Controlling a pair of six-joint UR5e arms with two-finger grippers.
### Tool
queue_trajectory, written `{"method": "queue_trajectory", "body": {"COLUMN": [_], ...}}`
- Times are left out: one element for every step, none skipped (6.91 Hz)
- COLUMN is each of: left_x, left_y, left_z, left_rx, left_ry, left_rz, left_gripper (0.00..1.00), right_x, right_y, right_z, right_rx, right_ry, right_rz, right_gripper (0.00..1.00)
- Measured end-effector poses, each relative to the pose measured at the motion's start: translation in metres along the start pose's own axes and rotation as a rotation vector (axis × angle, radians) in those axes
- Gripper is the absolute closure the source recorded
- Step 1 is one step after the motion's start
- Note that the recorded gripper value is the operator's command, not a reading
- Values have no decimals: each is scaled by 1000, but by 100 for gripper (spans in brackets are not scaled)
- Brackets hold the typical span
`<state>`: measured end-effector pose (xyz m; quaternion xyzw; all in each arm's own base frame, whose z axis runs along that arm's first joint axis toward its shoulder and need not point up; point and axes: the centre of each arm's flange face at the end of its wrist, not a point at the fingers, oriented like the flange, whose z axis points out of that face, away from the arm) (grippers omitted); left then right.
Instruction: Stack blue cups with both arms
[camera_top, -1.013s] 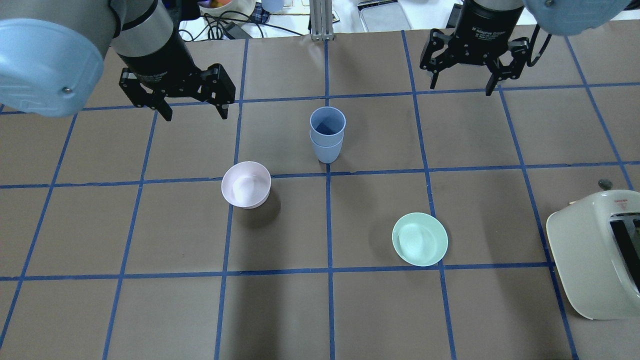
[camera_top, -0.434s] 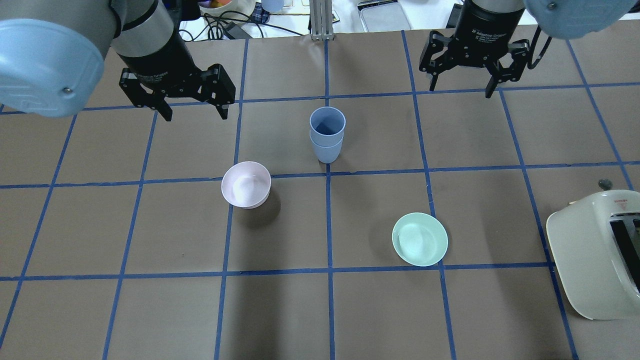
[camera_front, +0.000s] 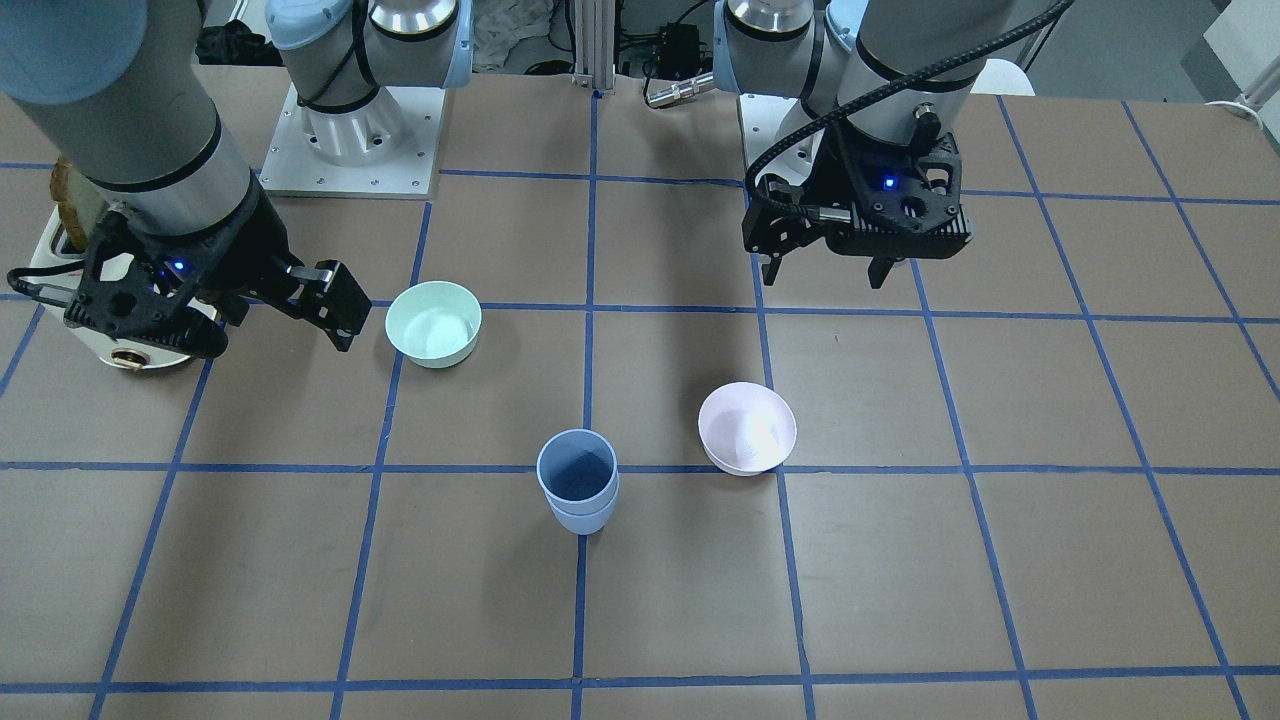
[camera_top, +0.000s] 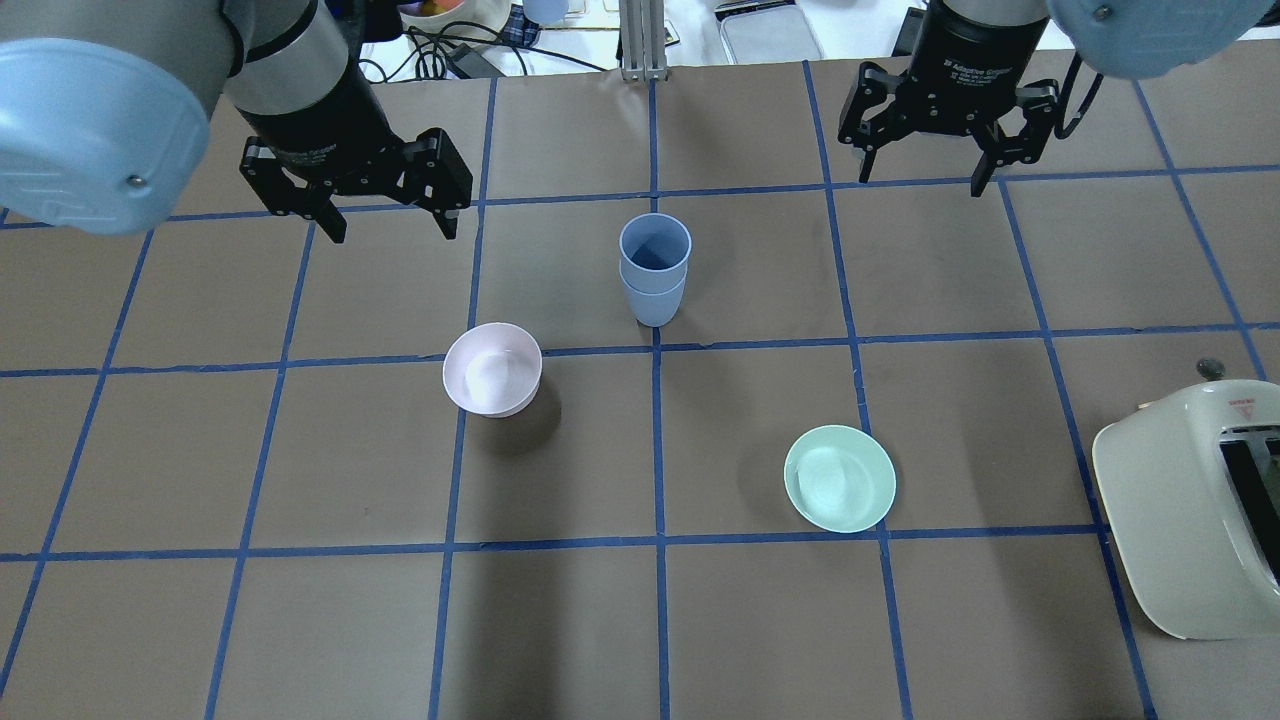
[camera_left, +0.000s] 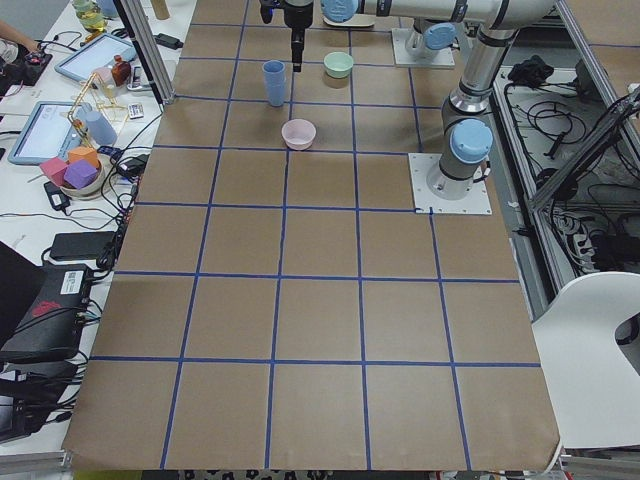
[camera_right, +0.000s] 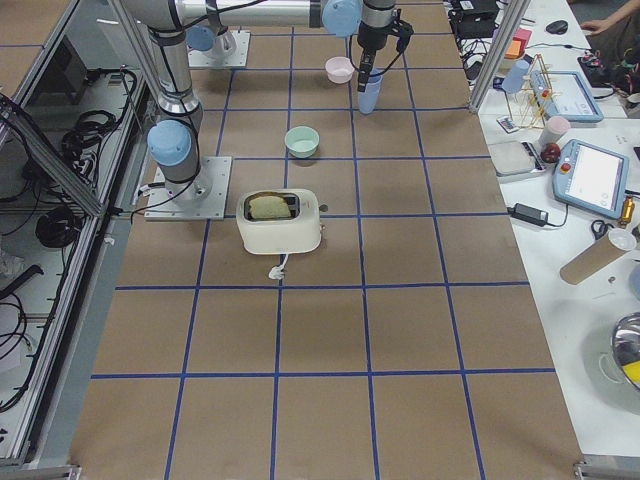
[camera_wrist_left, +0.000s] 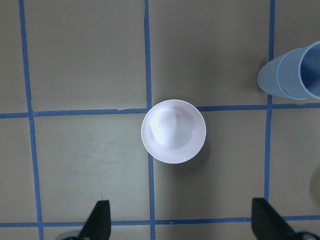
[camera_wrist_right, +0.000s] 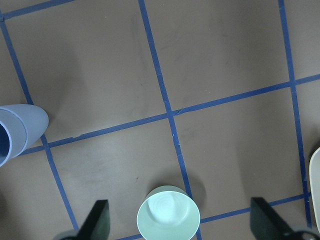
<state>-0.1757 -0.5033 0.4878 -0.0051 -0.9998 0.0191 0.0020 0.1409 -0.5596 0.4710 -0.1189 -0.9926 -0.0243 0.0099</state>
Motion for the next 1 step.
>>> {"method": "queue_trajectory", "body": {"left_x": [0], "left_y": [0], "left_z": [0], "left_rx": [-1], "left_ry": [1], "left_rz": [-1], "left_gripper": [0], "right_x": [0], "right_y": [0], "right_z": [0], "right_rx": [0], "right_ry": [2], "right_rz": [0], "right_gripper": [0]}}
